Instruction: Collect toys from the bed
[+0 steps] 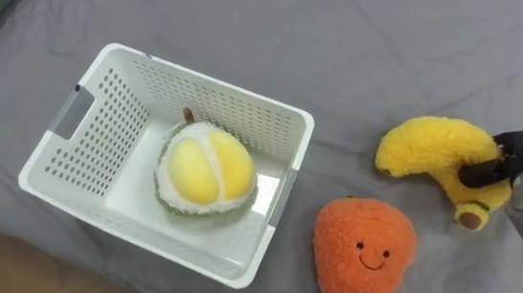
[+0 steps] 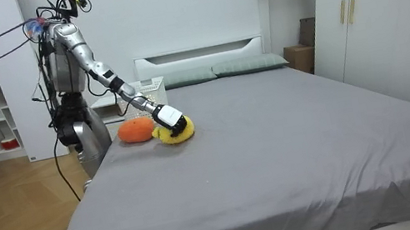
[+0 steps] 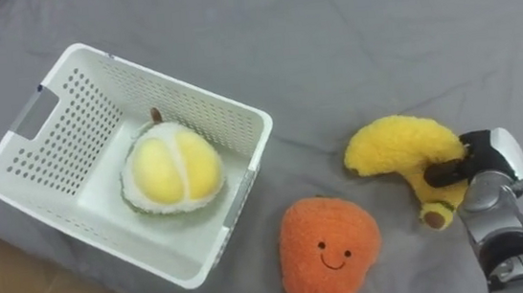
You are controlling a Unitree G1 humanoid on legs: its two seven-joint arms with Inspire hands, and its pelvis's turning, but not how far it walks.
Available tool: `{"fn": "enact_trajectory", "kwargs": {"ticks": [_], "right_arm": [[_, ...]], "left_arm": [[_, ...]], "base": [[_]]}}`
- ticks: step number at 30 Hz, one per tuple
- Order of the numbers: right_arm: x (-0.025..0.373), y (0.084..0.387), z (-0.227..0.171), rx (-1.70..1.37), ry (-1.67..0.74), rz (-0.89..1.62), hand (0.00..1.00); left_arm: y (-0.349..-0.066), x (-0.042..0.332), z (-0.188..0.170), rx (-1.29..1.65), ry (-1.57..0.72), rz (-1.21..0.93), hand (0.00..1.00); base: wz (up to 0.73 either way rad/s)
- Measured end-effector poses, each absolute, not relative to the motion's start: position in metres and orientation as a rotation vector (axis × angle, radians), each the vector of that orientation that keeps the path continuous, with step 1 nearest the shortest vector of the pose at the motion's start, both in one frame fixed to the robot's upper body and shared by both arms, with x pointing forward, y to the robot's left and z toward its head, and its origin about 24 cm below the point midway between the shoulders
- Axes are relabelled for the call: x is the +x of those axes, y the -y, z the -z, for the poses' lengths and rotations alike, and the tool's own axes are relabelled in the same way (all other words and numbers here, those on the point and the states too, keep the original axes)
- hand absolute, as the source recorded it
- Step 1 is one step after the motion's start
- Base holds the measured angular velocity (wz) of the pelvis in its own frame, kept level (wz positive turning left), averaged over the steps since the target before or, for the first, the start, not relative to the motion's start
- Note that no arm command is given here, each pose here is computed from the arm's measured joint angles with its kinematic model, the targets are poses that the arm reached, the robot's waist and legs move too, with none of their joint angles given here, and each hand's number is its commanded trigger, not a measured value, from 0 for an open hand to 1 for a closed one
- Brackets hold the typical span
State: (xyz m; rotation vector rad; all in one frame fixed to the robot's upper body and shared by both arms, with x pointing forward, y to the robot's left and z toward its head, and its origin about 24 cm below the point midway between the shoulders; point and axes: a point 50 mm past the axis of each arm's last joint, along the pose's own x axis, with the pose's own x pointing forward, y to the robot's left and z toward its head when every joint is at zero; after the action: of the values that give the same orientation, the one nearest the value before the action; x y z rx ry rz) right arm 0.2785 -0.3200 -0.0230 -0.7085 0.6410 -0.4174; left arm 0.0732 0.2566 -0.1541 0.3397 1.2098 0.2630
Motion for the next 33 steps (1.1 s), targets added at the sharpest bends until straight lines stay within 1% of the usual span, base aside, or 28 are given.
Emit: {"fn": "enact_trajectory", "kwargs": {"ticks": [6,11,17,21,26,28,30,33], "right_arm": [[0.281,0.317,0.022,-0.65,-0.62,0.406,1.0],[0.289,0.313,0.012,-0.619,-0.54,0.403,1.0],[0.284,0.305,0.012,-0.663,-0.476,0.342,1.0],[0.278,0.284,0.011,-0.66,-0.398,0.258,1.0],[0.275,0.271,0.001,-0.627,-0.308,0.221,1.0],[0.274,0.256,-0.017,-0.621,-0.196,0.181,1.0],[0.273,0.247,-0.027,-0.611,-0.133,0.161,1.0],[0.272,0.241,-0.037,-0.58,-0.077,0.163,1.0]], "left_arm": [[-0.257,0.078,0.152,0.349,-1.182,-0.282,0.0],[-0.256,0.087,0.148,0.36,-1.12,-0.302,0.0],[-0.258,0.088,0.146,0.348,-1.101,-0.334,0.0],[-0.258,0.082,0.148,0.353,-1.117,-0.351,0.0],[-0.261,0.078,0.147,0.343,-1.111,-0.383,0.0],[-0.261,0.069,0.148,0.333,-1.124,-0.398,0.0],[-0.262,0.065,0.148,0.335,-1.132,-0.404,0.0],[-0.26,0.059,0.149,0.331,-1.145,-0.418,0.0]], "base": [[0.08],[-0.02],[-0.13],[-0.11],[-0.17],[-0.19],[0.0],[0.0]]}}
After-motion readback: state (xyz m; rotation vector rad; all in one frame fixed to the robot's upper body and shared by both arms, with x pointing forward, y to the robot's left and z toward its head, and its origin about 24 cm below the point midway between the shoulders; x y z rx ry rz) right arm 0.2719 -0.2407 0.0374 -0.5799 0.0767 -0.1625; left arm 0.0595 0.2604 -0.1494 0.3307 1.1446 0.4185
